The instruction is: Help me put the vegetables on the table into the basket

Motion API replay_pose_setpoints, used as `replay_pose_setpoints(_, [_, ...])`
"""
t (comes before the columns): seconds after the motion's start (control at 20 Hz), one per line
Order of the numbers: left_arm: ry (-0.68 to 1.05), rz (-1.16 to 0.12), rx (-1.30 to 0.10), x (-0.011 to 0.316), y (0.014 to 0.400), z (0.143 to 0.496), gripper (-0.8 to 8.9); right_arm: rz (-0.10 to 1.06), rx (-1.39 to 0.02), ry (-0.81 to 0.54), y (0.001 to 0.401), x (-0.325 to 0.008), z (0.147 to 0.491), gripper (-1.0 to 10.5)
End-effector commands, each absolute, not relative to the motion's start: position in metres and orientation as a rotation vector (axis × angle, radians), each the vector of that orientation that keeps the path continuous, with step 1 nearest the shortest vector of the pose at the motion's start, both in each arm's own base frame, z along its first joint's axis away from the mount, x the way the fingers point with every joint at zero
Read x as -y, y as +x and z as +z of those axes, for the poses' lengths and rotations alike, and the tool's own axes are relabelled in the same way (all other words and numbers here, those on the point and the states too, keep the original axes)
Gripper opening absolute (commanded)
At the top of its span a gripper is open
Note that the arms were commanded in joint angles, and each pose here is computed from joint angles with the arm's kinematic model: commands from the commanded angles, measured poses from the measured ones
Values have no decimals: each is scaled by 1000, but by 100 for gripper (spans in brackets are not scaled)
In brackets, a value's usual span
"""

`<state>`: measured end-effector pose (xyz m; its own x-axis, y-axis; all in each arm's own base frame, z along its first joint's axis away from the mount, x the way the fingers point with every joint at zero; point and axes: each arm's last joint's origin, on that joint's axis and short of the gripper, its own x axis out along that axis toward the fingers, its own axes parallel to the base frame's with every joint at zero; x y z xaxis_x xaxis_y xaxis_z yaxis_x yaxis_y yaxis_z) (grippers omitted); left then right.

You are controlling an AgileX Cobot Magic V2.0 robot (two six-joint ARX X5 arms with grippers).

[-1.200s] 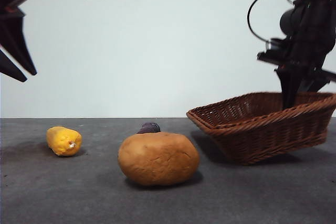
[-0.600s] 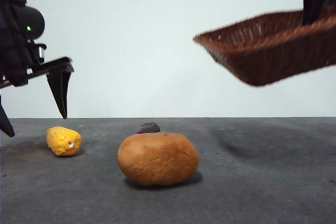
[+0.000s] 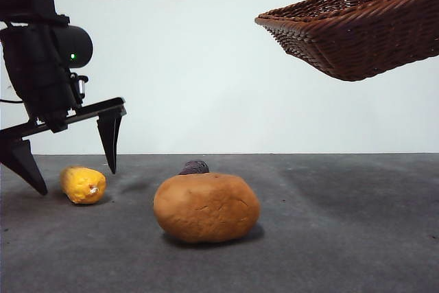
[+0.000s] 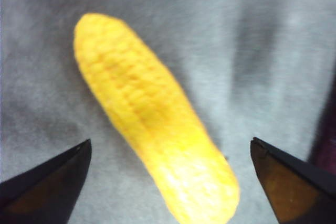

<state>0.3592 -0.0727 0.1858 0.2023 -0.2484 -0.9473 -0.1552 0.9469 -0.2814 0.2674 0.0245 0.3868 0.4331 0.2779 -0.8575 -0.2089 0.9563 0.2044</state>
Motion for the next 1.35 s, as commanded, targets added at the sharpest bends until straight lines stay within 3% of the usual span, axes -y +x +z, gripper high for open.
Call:
replay_pose_setpoints(0.05, [-349,-46,-1392,77,359,181,497,318,-1057,70,264,-25,390,-17])
replay_pose_setpoints(0.35, [-314,-19,-1386,80,358,180,306,328,-1056,75,264,-25,390,-17])
replay_pose_setpoints(0.5, [-284,-54,-1387,80,358,180,-17,328,-1057,75,264,-25,390,-17])
replay_pose_setpoints(0.75, [-259,-166,-1372,82,361,187,-9,320,-1057,71,265,-25,390,-17])
replay_pose_setpoints(0.95, [-324,-315,-1338,91,371,224,-8,258,-1067,74,265,-24,389,-17])
replay_pose_setpoints(1.15, [-302,-509,-1256,118,371,274,-8,136,-1078,90,266,-21,388,-17])
replay_pose_setpoints(1.35, [-221,-685,-1124,167,347,310,-8,45,-1142,67,271,-19,379,-17])
